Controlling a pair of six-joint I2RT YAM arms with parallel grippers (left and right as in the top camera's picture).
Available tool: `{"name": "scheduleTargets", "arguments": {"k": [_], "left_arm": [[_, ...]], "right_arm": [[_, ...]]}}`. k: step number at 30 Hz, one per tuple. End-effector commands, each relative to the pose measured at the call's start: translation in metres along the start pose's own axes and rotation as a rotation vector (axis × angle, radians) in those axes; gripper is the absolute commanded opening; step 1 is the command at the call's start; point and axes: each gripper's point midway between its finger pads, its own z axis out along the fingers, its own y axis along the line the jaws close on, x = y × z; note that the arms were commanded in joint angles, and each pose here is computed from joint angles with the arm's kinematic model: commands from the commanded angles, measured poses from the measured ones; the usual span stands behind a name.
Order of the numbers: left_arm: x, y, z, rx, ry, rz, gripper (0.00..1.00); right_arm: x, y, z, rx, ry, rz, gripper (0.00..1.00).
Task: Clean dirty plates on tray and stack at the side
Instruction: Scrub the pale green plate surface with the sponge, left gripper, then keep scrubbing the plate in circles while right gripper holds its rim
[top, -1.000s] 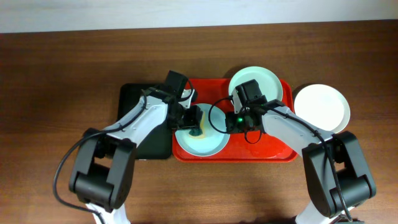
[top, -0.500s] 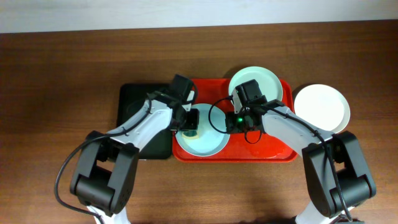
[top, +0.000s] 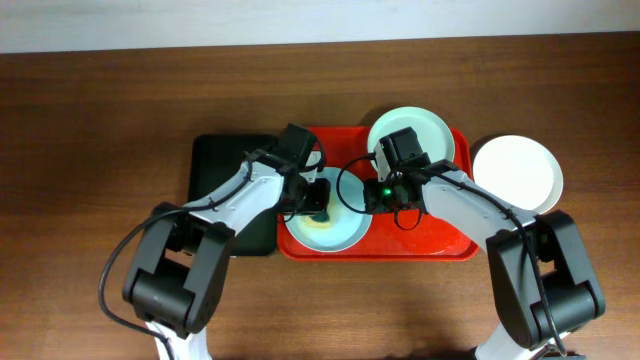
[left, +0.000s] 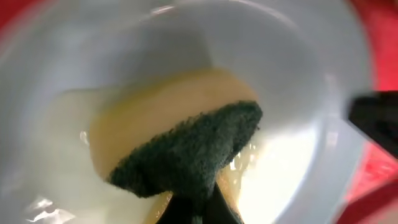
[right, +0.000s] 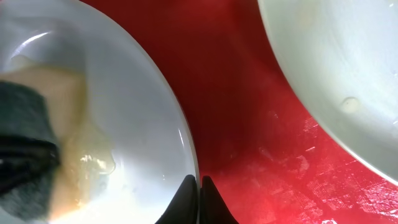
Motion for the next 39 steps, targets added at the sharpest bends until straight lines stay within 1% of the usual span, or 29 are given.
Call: {"name": "scheduleTargets", "arguments": {"k": [1,3,9,10,12,14,17,18,20,27,33,36,39], "left_arm": [[0.017,-0.031,0.010,0.249,0.109,-0.025,0.00],[0.010,-0.031,0.003,0.281,0.096,-0.039,0.00],[-0.009,-0.026,-0.027,0.277,0.005,-0.037,0.00],[-0.013,-0.023,-0.032,0.248,-0.022,-0.031,0.00],[-0.022,-0.010,-0.043,0.141,-0.090,-0.024,0.00],[-0.024,-0.001,-0.048,0.079,-0.109,-0.029,0.00],[-0.015,0.016,-0.046,-0.011,-0.084,-0.052,0.00],[-0.011,0.025,-0.045,-0.061,-0.072,-0.064,0.00],[-0.006,0.032,-0.043,-0.099,-0.055,-0.072,0.00],[0.009,0.035,-0.016,-0.116,0.026,-0.077,0.00],[0.034,0.029,0.021,-0.121,0.139,-0.058,0.00],[0.037,0.014,0.024,-0.069,0.152,-0.040,0.00],[0.031,-0.017,0.026,0.087,0.139,-0.015,0.00]], "right_arm": [[0.007,0.003,0.006,-0.021,0.027,-0.007,0.04],[0.007,0.003,0.006,-0.021,0.026,-0.007,0.04],[0.006,0.003,0.006,-0.022,0.023,-0.008,0.04],[0.006,0.003,0.006,-0.022,0.023,-0.008,0.04],[0.006,0.003,0.006,-0.022,0.023,-0.008,0.04],[0.006,0.003,0.006,-0.022,0.023,-0.008,0.04],[0.006,0.003,0.006,-0.022,0.023,-0.008,0.04],[0.006,0.003,0.006,-0.022,0.023,-0.008,0.04],[0.006,0.003,0.006,-0.022,0.023,-0.008,0.04],[0.006,0.003,0.006,-0.022,0.023,-0.008,0.04],[0.006,0.003,0.006,-0.022,0.023,-0.008,0.04],[0.006,0.004,0.006,-0.023,0.023,-0.008,0.04],[0.006,0.003,0.006,-0.022,0.023,-0.008,0.04]]}}
